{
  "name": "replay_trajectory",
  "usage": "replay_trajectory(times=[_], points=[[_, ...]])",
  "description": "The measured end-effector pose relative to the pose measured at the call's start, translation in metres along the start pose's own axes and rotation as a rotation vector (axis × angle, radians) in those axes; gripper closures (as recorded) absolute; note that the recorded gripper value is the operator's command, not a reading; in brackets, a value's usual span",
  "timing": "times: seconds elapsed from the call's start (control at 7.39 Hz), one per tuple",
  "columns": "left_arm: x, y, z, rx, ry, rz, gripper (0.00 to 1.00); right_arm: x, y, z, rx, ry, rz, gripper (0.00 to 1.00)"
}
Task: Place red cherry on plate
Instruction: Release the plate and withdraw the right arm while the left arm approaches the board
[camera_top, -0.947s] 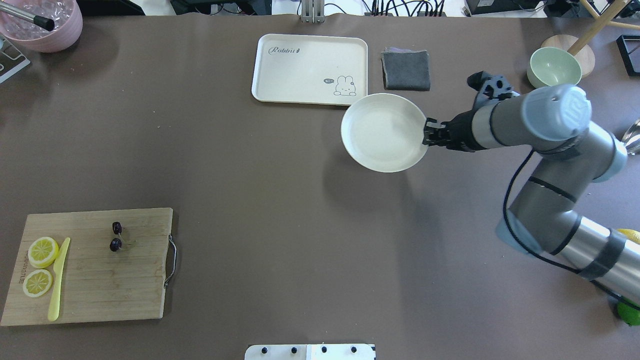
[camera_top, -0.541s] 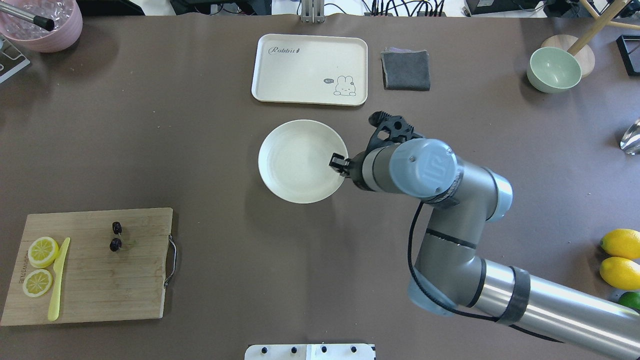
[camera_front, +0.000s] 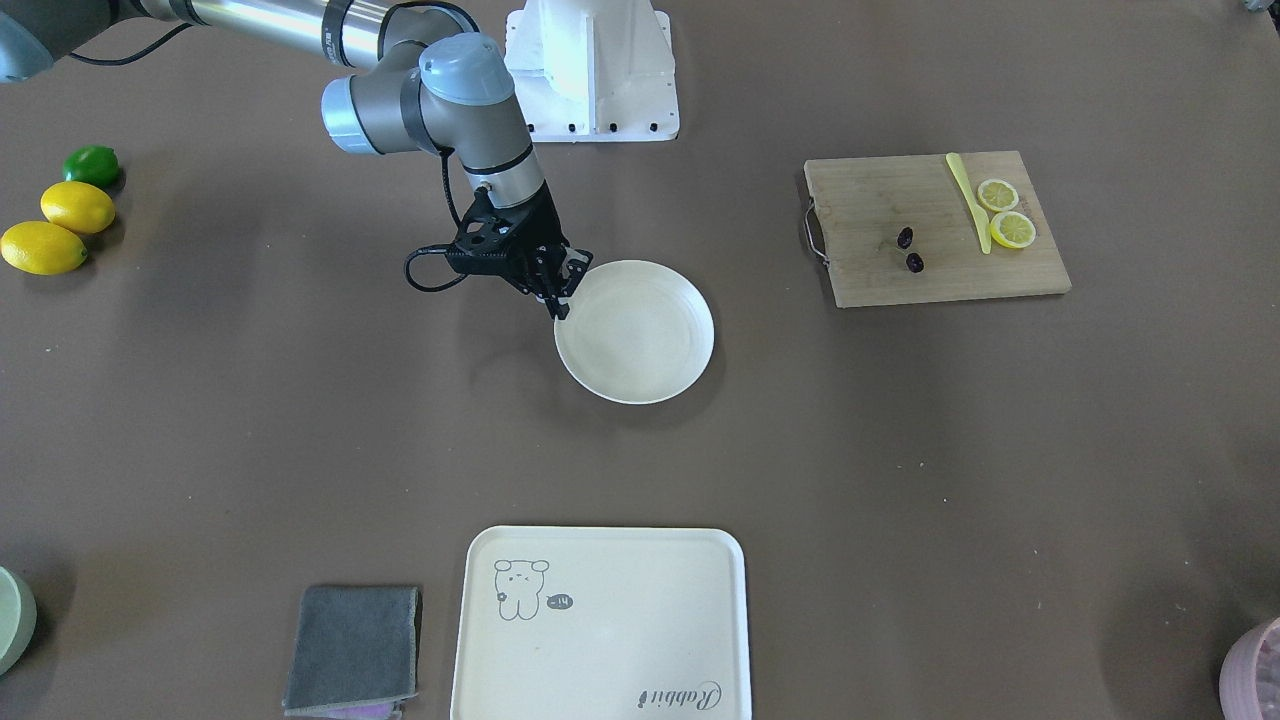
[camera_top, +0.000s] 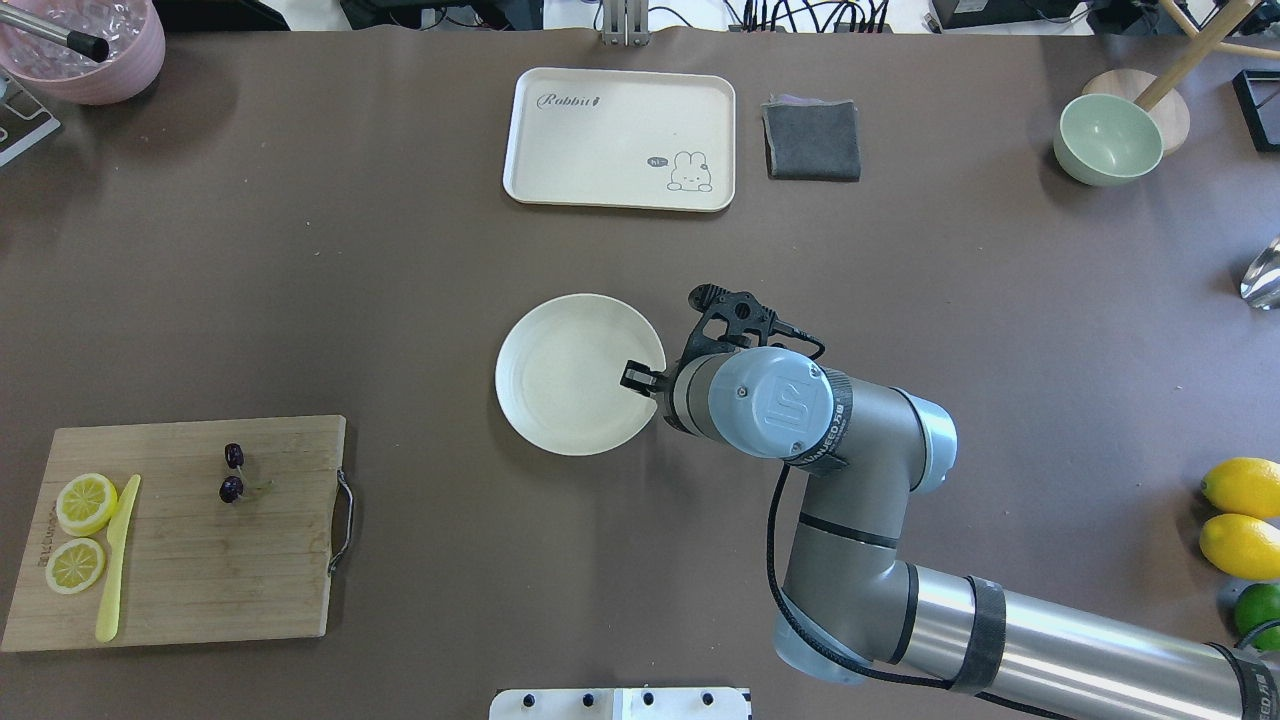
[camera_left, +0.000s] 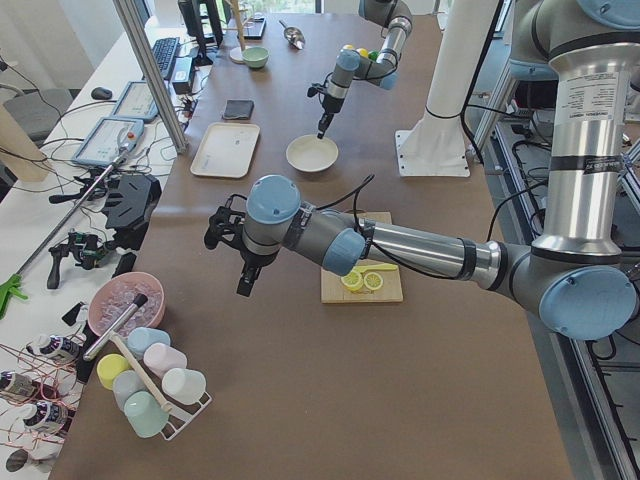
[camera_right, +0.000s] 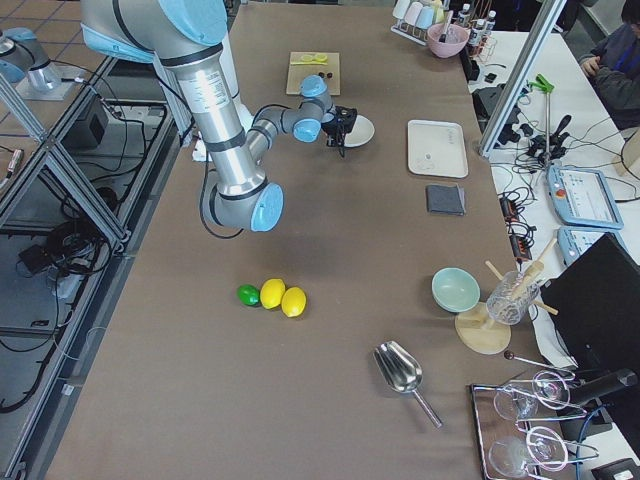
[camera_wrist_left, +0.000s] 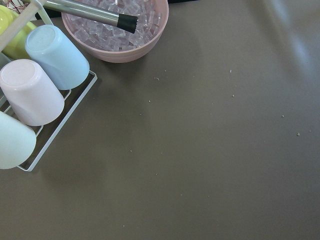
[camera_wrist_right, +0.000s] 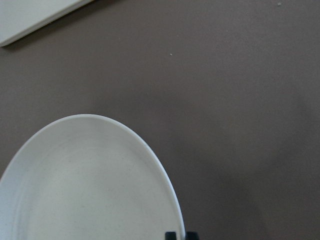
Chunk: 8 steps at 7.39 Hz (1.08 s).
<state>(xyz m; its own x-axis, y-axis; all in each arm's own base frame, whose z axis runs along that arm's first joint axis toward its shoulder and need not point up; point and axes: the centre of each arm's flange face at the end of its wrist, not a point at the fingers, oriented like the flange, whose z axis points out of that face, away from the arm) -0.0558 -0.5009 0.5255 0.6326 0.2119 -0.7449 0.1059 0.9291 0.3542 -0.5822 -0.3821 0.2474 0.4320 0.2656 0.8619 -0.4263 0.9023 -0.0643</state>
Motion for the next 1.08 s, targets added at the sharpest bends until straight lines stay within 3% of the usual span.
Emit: replay_trajectory(times=[0.27, 0.41, 0.81, 1.08], points=[[0.005, -0.002, -0.002, 0.006, 0.005, -0.011, 0.02, -0.004, -0.019, -0.01, 0.03, -0.013, -0.02, 0.0], [0.02, -0.005, -0.003, 0.015, 0.022, -0.024, 0.02, -0.003, -0.044, -0.024, 0.037, -0.02, -0.043, 0.0], [0.14, -0.004, 0.053, 0.02, 0.172, -0.098, 0.02, 0.053, -0.174, -0.096, -0.031, 0.025, -0.151, 0.0], [0.197, 0.024, 0.11, 0.009, 0.14, -0.162, 0.02, 0.133, -0.267, -0.152, -0.063, 0.049, -0.235, 0.0]])
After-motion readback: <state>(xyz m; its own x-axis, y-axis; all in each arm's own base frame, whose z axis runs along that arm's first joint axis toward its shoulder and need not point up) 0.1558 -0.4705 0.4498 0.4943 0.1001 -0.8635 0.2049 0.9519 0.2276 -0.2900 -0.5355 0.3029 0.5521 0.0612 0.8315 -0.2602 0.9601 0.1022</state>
